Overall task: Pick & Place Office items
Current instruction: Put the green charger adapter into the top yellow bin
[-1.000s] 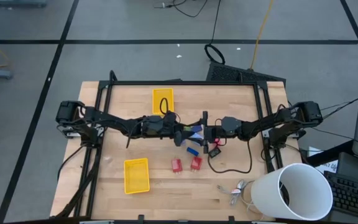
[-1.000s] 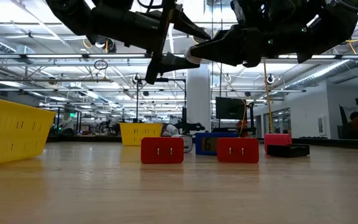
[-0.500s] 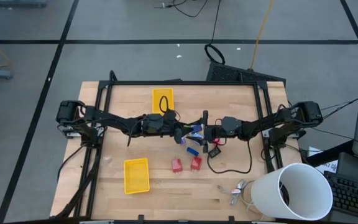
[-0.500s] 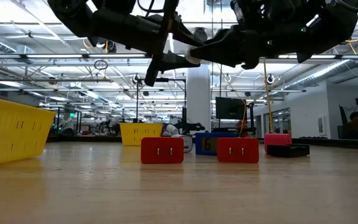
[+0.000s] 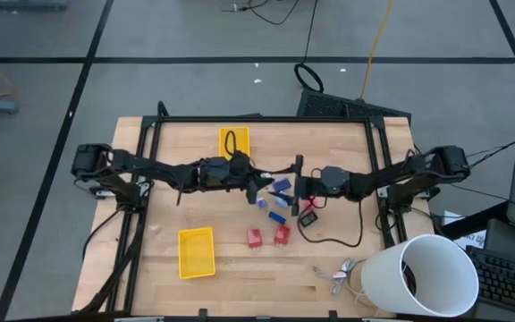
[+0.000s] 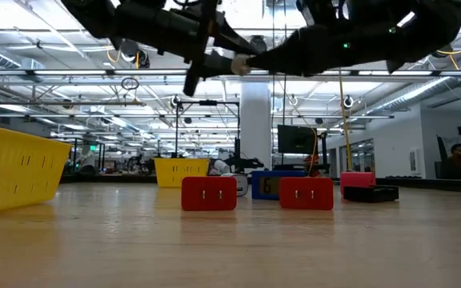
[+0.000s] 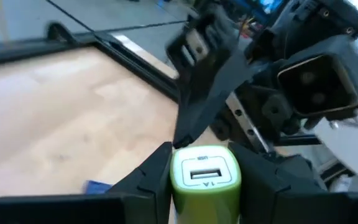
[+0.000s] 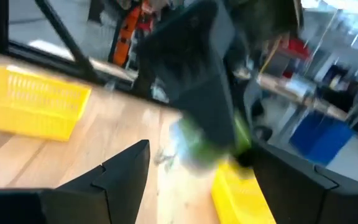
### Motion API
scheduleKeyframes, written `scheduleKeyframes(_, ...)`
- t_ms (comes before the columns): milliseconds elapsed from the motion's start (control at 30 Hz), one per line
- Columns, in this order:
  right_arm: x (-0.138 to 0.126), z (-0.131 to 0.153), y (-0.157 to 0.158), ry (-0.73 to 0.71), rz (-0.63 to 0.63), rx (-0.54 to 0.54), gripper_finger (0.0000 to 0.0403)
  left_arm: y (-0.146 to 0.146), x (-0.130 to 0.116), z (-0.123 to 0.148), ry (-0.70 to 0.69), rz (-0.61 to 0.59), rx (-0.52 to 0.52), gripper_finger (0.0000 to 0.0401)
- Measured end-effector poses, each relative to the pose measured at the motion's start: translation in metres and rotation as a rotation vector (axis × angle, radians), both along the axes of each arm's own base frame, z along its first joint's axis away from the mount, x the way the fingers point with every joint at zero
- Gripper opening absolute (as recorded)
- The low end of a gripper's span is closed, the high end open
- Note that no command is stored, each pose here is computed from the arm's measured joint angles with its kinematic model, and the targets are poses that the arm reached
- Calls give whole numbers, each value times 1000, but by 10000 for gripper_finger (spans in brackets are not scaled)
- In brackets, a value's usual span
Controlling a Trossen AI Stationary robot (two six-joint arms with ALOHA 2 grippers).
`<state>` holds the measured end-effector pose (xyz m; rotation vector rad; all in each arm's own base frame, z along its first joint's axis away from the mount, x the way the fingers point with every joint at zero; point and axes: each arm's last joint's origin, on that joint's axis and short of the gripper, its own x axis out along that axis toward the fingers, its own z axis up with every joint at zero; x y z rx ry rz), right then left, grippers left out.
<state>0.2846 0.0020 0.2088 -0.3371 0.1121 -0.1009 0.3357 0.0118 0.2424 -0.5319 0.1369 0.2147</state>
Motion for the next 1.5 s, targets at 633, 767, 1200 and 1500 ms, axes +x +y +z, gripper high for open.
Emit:
scheduleKeyframes(633,-55,28,-18,210,-116,239,255,19,-56,26,306,326,337,132)
scheduleKeyframes(767,-57,26,-18,191,-117,241,255,35,-64,4,327,379,314,132)
scheduleKeyframes(1200,-63,14,-30,49,-151,232,255,87,-93,-56,171,532,227,132)
scheduleKeyframes(1500,-65,12,-32,39,-159,236,256,110,-70,-85,242,558,200,132)
